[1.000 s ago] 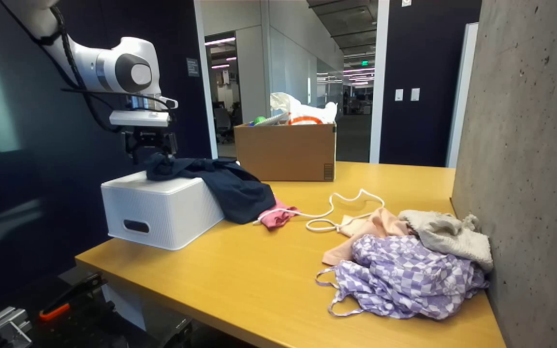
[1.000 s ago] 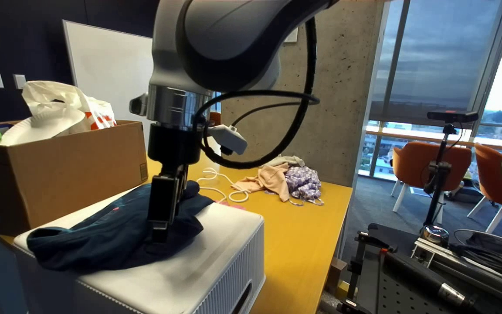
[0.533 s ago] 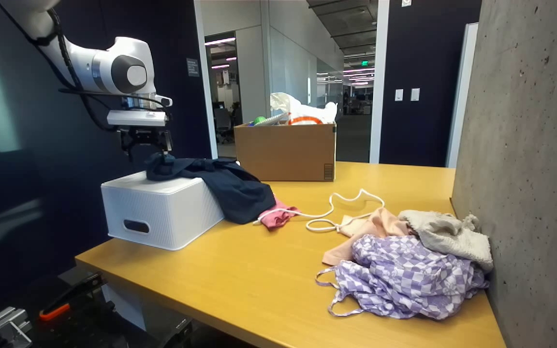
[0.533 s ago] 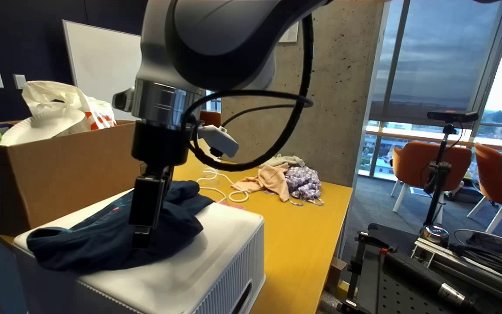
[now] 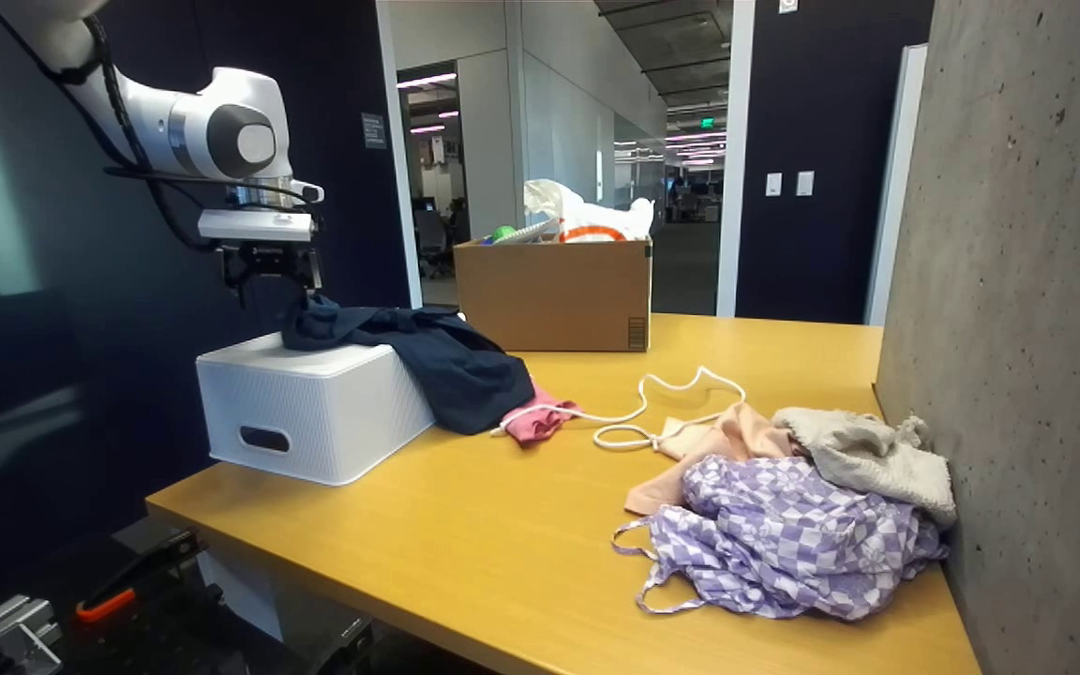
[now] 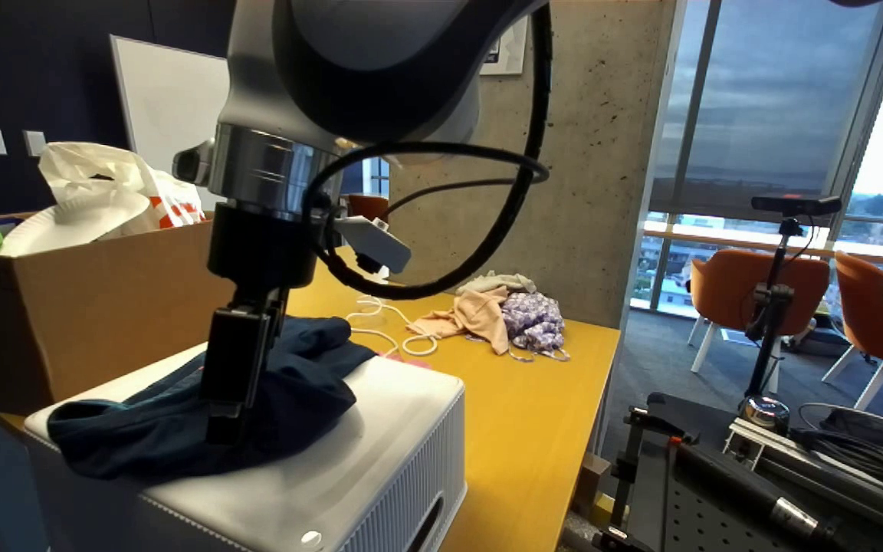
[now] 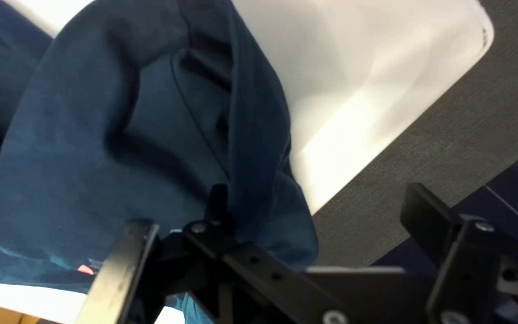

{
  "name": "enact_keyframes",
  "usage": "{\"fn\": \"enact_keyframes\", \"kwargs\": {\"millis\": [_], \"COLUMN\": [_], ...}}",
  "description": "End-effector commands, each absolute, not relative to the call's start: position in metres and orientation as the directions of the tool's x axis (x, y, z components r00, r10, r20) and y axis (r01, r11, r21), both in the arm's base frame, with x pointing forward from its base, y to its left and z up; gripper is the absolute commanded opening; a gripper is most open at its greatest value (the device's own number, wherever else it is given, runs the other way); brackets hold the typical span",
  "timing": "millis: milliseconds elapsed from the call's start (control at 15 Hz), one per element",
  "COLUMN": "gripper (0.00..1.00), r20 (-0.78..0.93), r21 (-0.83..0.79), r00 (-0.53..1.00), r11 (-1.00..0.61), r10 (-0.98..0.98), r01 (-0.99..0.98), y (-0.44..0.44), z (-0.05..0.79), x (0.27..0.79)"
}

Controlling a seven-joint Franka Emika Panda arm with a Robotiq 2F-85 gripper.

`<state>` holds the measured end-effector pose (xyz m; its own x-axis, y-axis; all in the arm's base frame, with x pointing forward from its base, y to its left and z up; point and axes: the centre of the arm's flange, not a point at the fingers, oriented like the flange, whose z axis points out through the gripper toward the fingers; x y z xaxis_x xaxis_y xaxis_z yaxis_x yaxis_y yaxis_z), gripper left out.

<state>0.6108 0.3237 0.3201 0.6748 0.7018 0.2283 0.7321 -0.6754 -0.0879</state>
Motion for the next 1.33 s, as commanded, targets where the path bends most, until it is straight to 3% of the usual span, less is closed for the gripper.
{"fn": "enact_keyframes", "kwargs": {"millis": [0,200,600,1000,1267], "gripper": [0.68,0.42,0.01,0.01,0.01], "r20": [0.248,0.253,0.249,0.246,0.219], "r21": [-0.099,-0.098,-0.081,-0.063,-0.078], "r00": [0.671,0.661,0.662,0.677,0.678], "r11": [-0.670,-0.661,-0.666,-0.686,-0.680], "r10": [0.699,0.706,0.706,0.694,0.702], "r01": [0.735,0.744,0.741,0.725,0.729], "y": [0.319,0.326,0.323,0.322,0.361], "z": [0.320,0.328,0.346,0.366,0.393], "x": [0.614,0.606,0.596,0.591,0.555]}}
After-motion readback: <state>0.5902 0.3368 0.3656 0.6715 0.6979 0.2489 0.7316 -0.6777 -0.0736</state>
